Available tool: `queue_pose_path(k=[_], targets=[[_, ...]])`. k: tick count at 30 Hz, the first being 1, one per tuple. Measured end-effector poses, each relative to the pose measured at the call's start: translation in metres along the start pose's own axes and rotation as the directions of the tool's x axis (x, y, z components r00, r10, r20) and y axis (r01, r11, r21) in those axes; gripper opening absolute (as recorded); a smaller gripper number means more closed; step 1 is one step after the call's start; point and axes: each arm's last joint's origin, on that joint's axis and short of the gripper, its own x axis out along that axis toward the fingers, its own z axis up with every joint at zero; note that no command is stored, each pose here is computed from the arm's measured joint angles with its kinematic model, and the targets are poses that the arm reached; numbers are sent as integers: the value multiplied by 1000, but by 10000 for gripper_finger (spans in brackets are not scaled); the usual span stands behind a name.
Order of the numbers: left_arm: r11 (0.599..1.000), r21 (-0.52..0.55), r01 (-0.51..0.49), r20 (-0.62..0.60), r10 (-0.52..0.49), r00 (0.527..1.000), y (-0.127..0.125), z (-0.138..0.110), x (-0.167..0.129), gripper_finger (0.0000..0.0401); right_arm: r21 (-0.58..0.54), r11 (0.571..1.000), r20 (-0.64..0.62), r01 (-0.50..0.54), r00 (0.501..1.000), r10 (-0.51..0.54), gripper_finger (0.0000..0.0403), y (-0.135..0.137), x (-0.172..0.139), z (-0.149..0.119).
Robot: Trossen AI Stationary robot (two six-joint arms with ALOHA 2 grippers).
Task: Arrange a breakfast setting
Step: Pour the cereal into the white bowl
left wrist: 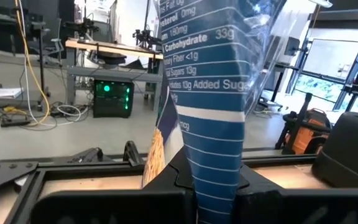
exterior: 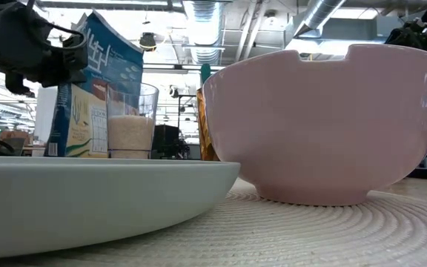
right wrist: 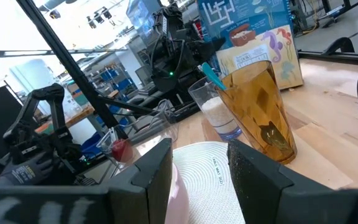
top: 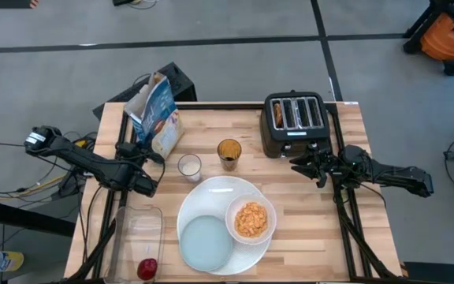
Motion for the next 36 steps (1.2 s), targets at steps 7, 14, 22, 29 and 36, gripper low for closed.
queue_pose_path(k=[7, 14, 22, 29, 36], targets=[[1000, -5, -6, -18, 5, 1000, 0, -1, 0, 86, 0, 1000, 0, 0, 1000, 0, 178, 0, 0, 0], [1000, 14, -5, -19, 6, 1000, 0, 0, 0, 214, 0, 1000, 0, 0, 1000, 0, 178, 0, 0, 0], [996, 92, -18, -101, 27, 994, -8, 11, 0, 289, 0, 1000, 0, 0, 1000, 0, 178, 0, 0, 0], [995, 97, 8, -205, 12, 979, -4, 32, -5, 292, 0, 1000, 1, 0, 1000, 0, 178, 0, 0, 0], [995, 63, 76, -319, -52, 946, 2, 46, -11, 293, 0, 1000, 0, 0, 1000, 0, 178, 0, 0, 0]])
